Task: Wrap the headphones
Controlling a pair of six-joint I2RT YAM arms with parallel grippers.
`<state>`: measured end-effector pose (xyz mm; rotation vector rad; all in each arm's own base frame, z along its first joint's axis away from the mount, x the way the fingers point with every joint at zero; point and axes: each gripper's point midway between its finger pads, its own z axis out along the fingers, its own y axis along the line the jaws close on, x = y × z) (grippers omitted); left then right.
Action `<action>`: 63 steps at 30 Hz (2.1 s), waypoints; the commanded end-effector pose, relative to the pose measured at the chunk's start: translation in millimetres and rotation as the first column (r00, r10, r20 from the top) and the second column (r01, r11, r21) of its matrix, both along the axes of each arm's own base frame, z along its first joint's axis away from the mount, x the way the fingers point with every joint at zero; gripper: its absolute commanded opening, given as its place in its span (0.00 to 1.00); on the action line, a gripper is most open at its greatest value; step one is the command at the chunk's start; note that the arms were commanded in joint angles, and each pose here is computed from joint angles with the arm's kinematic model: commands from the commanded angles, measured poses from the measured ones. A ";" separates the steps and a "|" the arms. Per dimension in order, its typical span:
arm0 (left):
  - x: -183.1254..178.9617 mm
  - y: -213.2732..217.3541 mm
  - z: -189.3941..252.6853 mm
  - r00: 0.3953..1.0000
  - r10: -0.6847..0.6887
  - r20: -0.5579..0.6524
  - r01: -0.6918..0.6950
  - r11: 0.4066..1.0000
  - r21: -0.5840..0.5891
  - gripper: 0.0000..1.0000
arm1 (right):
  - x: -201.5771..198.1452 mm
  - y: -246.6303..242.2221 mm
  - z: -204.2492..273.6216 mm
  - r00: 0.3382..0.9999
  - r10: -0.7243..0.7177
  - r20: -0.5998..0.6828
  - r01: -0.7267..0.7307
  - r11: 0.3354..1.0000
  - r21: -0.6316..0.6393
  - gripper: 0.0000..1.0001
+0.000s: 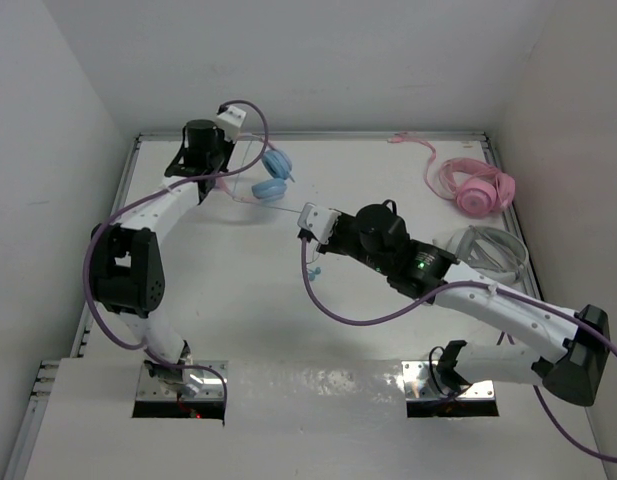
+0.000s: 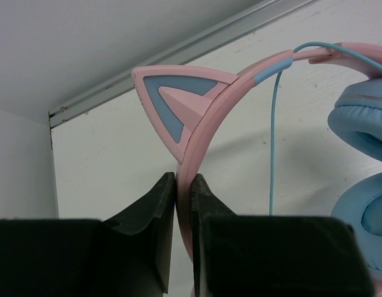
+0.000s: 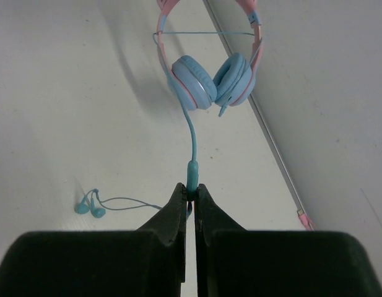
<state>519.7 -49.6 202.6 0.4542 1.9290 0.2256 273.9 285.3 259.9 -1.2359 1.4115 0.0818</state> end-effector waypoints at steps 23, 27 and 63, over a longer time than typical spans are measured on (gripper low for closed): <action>13.1 -13.6 12.2 0.993 -0.112 0.037 0.109 0.992 0.057 0.00 | 11.3 -2.6 46.7 0.995 -0.062 0.080 0.057 0.996 0.061 0.00; -5.0 -29.3 -14.6 0.982 -0.183 -0.043 0.187 0.975 0.123 0.00 | 19.4 -5.6 70.3 0.986 -0.101 0.130 0.091 0.993 0.080 0.00; -147.6 -117.2 58.1 0.788 -0.609 -0.092 0.590 0.789 -0.175 0.00 | 209.7 -52.4 -28.4 0.937 -0.217 -0.274 0.300 0.901 0.313 0.00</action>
